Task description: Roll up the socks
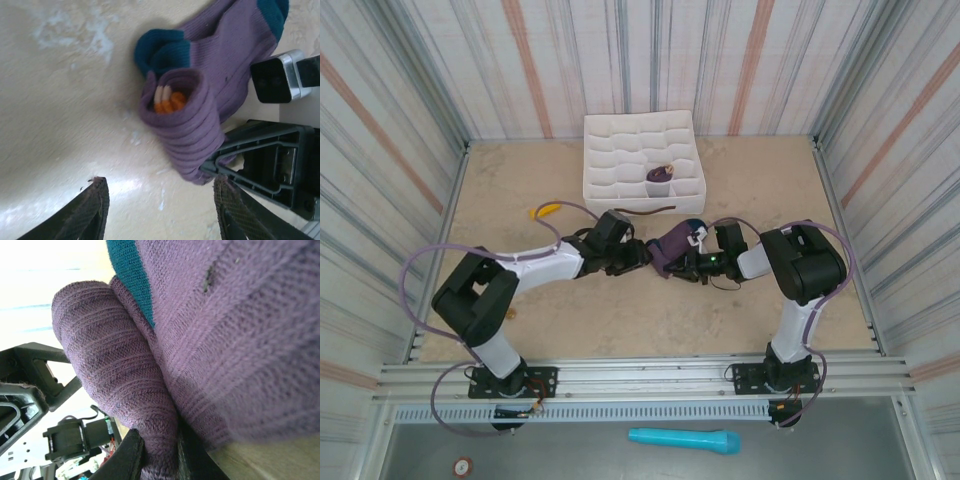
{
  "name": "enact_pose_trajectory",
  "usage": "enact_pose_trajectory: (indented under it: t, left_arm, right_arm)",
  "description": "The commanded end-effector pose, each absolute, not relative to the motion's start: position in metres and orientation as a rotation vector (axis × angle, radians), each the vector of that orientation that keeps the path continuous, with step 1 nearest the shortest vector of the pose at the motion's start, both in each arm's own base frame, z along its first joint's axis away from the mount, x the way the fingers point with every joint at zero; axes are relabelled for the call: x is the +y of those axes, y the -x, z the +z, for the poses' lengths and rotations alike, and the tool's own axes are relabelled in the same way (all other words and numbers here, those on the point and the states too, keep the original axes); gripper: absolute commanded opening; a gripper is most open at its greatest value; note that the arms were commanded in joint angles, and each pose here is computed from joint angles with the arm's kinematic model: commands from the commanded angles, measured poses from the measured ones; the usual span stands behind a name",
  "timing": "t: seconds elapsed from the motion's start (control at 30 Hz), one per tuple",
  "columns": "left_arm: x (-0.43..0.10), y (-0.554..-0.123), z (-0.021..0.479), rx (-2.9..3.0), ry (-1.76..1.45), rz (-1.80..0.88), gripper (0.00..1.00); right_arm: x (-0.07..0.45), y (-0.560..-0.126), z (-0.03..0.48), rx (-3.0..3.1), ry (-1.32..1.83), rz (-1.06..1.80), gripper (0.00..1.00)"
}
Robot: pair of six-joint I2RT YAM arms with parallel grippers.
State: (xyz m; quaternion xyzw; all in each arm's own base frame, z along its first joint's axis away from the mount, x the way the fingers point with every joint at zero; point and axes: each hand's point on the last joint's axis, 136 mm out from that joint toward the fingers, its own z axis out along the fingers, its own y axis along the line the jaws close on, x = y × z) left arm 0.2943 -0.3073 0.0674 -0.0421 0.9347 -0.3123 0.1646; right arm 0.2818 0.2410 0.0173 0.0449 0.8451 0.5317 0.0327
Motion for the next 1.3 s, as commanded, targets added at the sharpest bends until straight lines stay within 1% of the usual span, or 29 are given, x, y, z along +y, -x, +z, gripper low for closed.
enact_pose_trajectory:
  t: [0.0,0.57,0.63,0.77,0.83,0.87,0.93,1.03,1.13,1.27]
  left_arm:
    - [-0.317,-0.31,0.069,2.607,0.106,-0.883,0.58]
    - [-0.333,-0.328,0.041,2.594,0.187,-0.875,0.52]
    - [-0.334,-0.328,0.036,2.609,0.203,-0.868,0.49]
    - [-0.333,-0.326,0.028,2.626,0.237,-0.866,0.33]
    - [-0.329,-0.324,0.026,2.638,0.247,-0.843,0.27]
    - [-0.325,-0.323,0.025,2.644,0.253,-0.824,0.23]
    - [-0.32,-0.321,0.025,2.651,0.258,-0.795,0.15]
    - [-0.312,-0.318,0.024,2.672,0.258,-0.769,0.08]
    - [-0.305,-0.316,0.022,2.702,0.264,-0.773,0.04]
    - [-0.294,-0.312,0.023,2.707,0.28,-0.769,0.04]
  right_arm:
    - [0.199,-0.244,-0.058,2.922,-0.614,1.31,0.0]
    - [0.199,-0.248,-0.057,2.904,-0.611,1.327,0.0]
    - [0.199,-0.249,-0.056,2.902,-0.612,1.33,0.0]
    - [0.198,-0.249,-0.055,2.894,-0.612,1.334,0.0]
    - [0.198,-0.25,-0.053,2.883,-0.597,1.338,0.0]
    - [0.199,-0.251,-0.051,2.875,-0.584,1.341,0.02]
    - [0.2,-0.254,-0.043,2.845,-0.54,1.35,0.12]
    - [0.201,-0.26,-0.026,2.807,-0.449,1.338,0.25]
    - [0.206,-0.265,-0.005,2.768,-0.332,1.309,0.39]
    - [0.213,-0.269,0.023,2.724,-0.158,1.217,0.49]
